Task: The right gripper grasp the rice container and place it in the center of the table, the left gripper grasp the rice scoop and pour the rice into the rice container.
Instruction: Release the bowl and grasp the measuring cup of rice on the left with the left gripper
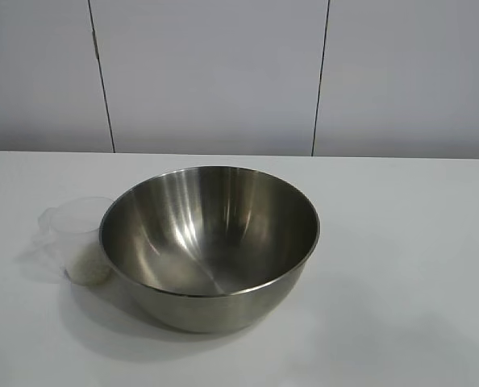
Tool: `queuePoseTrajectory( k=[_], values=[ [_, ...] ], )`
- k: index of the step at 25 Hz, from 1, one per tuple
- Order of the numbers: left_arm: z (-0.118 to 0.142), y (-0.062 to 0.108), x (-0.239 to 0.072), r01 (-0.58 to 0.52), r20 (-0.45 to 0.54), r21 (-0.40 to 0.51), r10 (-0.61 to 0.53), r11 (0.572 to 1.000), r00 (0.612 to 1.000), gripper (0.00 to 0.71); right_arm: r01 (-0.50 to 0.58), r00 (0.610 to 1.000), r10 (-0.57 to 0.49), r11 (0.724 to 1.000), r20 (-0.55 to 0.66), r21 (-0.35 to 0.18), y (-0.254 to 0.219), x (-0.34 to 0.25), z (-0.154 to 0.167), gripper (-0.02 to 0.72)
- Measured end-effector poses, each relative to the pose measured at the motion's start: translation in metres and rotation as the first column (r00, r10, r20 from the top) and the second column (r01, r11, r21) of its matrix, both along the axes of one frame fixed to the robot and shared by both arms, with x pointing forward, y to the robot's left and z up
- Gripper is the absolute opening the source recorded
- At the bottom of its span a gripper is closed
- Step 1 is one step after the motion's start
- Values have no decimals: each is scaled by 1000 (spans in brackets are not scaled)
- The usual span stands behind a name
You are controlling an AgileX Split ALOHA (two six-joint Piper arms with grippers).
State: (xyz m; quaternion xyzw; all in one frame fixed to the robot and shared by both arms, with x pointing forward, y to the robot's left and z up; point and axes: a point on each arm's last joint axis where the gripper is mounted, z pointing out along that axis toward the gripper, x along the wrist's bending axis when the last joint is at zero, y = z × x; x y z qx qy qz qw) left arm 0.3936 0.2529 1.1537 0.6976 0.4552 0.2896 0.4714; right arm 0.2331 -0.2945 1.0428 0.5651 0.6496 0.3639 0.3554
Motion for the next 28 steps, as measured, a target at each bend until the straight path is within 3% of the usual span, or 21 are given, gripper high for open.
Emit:
queuePoseTrajectory(
  k=[5, 11, 15, 20, 24, 28],
  values=[
    [-56, 18, -39, -139, 183, -61, 148, 988, 972, 545, 0, 1000, 0, 1000, -1, 0, 0, 0, 0, 503],
    [-114, 25, -45, -205, 159, -36, 208, 978, 965, 544, 0, 1000, 0, 1000, -1, 0, 0, 0, 0, 503],
    [-123, 30, -43, -269, 181, -107, 284, 957, 941, 536, 0, 1000, 0, 1000, -1, 0, 0, 0, 0, 503],
    [-146, 31, -35, -324, 55, -144, 334, 935, 941, 489, 0, 1000, 0, 1000, -1, 0, 0, 0, 0, 503],
    [-161, 27, -22, -334, -42, -97, 331, 938, 943, 483, 0, 1000, 0, 1000, -1, 0, 0, 0, 0, 503],
    [-174, 18, -10, -278, -79, -12, 276, 961, 958, 481, 0, 1000, 0, 1000, -1, 0, 0, 0, 0, 503]
  ],
)
